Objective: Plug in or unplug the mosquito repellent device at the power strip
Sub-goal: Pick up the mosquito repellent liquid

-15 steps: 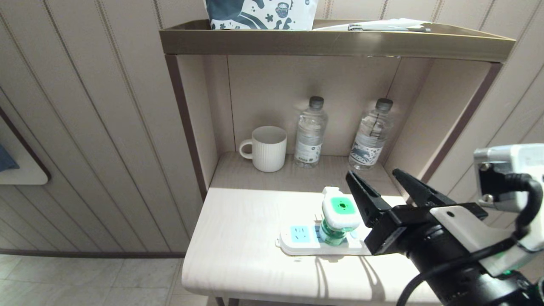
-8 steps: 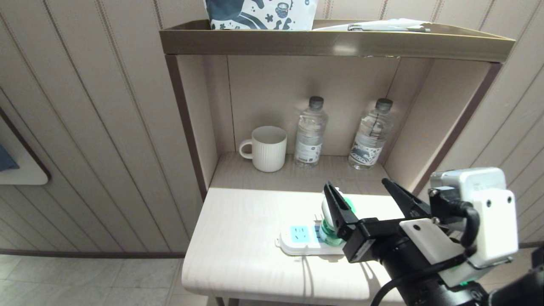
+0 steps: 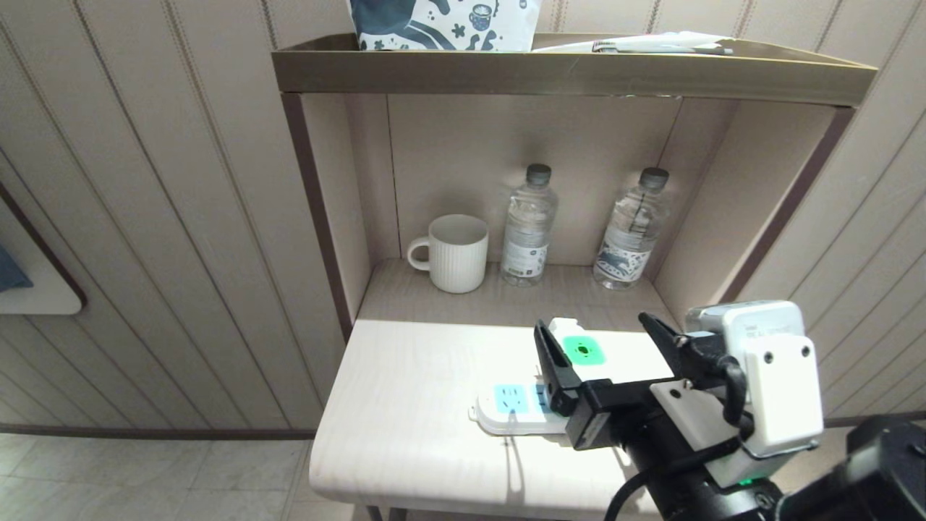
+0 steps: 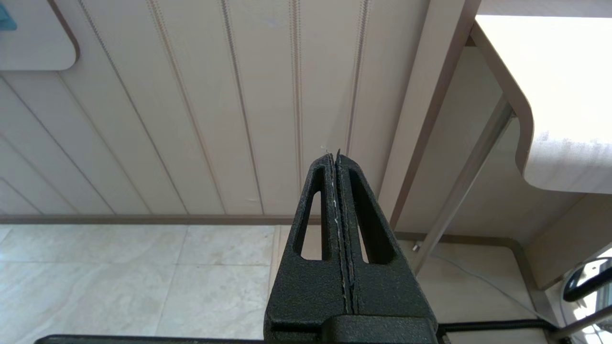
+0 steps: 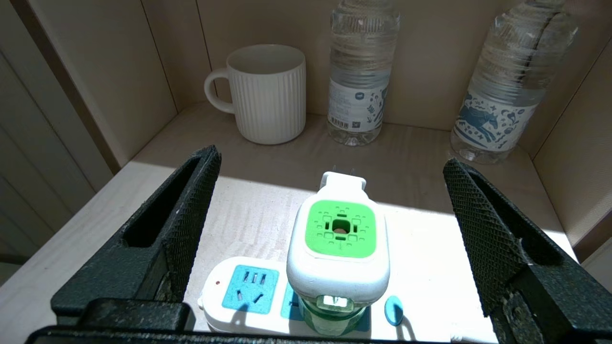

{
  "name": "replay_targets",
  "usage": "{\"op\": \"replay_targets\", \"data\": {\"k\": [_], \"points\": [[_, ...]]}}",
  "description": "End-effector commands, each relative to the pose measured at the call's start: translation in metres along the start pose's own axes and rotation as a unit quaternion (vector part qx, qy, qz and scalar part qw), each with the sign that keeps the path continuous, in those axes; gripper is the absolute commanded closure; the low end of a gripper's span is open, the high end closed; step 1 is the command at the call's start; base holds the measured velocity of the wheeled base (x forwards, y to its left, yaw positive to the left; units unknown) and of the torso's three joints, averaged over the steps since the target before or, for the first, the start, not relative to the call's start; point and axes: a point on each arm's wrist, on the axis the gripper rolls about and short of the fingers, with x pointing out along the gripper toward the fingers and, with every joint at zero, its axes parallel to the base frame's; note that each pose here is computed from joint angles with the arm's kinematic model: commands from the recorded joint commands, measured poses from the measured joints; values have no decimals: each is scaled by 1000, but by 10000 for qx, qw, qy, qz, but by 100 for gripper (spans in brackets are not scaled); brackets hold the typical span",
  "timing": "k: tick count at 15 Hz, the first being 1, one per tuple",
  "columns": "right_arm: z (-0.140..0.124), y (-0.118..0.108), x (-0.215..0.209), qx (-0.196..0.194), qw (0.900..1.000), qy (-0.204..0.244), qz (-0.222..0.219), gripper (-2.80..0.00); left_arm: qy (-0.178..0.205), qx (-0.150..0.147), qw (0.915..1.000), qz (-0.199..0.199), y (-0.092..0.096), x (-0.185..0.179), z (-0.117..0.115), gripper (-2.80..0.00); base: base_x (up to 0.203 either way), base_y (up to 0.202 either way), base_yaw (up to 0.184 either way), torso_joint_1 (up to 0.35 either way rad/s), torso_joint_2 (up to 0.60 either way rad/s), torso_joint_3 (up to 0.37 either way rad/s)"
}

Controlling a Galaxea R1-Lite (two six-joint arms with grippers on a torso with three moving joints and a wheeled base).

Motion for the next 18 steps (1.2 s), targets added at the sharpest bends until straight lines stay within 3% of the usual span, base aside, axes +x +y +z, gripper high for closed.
{"op": "replay_targets", "data": {"k": [1,18], "points": [[-6,3,4,48,10000,-26,-71,-280,1,0,10000,1,0,0,0,0,0,0,0,0,0,0],[-22,4,12,-174,9995,131,-223,-280,1,0,10000,1,0,0,0,0,0,0,0,0,0,0]]}}
